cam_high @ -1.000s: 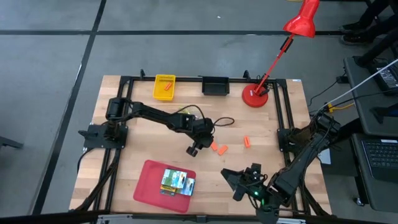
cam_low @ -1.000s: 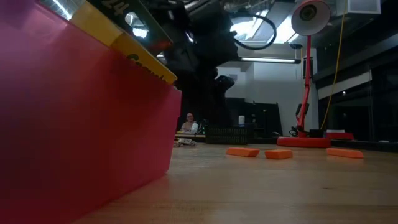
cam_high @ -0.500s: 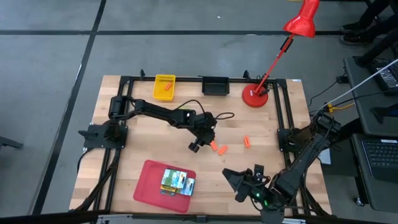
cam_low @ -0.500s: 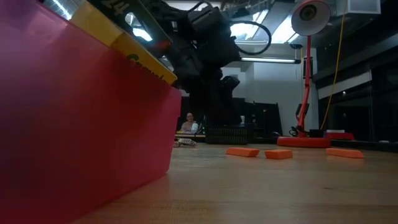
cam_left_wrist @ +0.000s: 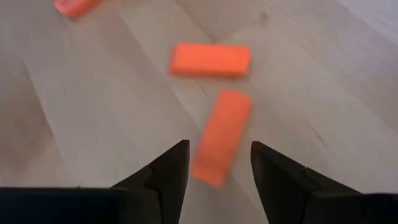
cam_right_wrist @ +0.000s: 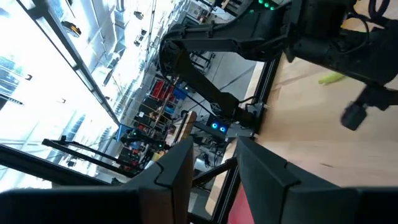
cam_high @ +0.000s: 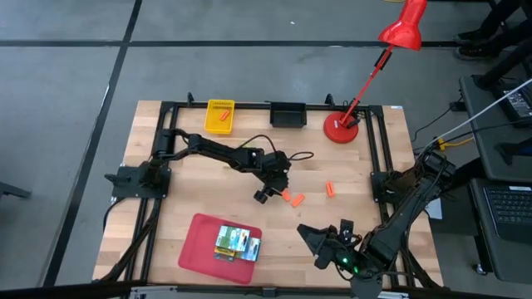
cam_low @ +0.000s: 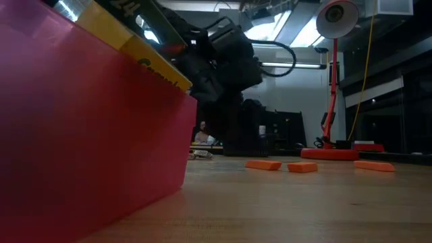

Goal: Pick & Place School Supplies
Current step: Put the orange eraser into the yellow bin

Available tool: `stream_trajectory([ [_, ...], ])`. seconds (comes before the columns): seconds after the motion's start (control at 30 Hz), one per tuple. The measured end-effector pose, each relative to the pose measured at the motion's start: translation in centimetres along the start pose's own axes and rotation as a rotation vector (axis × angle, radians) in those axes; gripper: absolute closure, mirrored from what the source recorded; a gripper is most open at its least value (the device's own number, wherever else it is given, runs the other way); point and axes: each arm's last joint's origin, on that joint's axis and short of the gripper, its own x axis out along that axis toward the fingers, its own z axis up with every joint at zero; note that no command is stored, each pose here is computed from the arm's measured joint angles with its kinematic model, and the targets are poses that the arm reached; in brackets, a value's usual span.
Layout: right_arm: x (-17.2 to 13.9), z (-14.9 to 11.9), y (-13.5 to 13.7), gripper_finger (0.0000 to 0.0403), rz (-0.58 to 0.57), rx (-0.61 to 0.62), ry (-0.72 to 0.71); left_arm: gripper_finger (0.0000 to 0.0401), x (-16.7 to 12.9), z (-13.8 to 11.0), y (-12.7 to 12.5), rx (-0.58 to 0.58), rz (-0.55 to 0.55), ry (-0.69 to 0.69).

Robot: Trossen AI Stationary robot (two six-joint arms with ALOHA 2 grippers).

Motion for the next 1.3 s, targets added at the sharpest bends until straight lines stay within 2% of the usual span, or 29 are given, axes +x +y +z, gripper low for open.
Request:
stream_trajectory([
  [0.63,0.1,0.1,0.5,0.0275,0.005,-0.007,-0.020,0.0234,2.0,-0.9,-0.4,-0.030,-0.039,0.002],
  [0.73,0.1,0.1,0.5,0.0275,0.005,-0.004,-0.020,0.0252,2.0,-0.9,-0.4,-0.031,-0.033,0.006],
  [1.0,0.1,0.1,0.7,0.0275,0.008,-0.007,-0.021,0.0343,1.8,-1.3,0.2,-0.075,-0.004,0.015],
  [1.17,0.1,0.2,0.8,0.0275,0.009,-0.019,-0.021,0.0349,1.5,-1.2,0.5,-0.115,0.005,0.009],
  [1.3,0.1,0.2,0.9,0.0275,0.010,-0.026,-0.021,0.0351,-0.1,-1.0,0.8,-0.147,0.044,0.038],
])
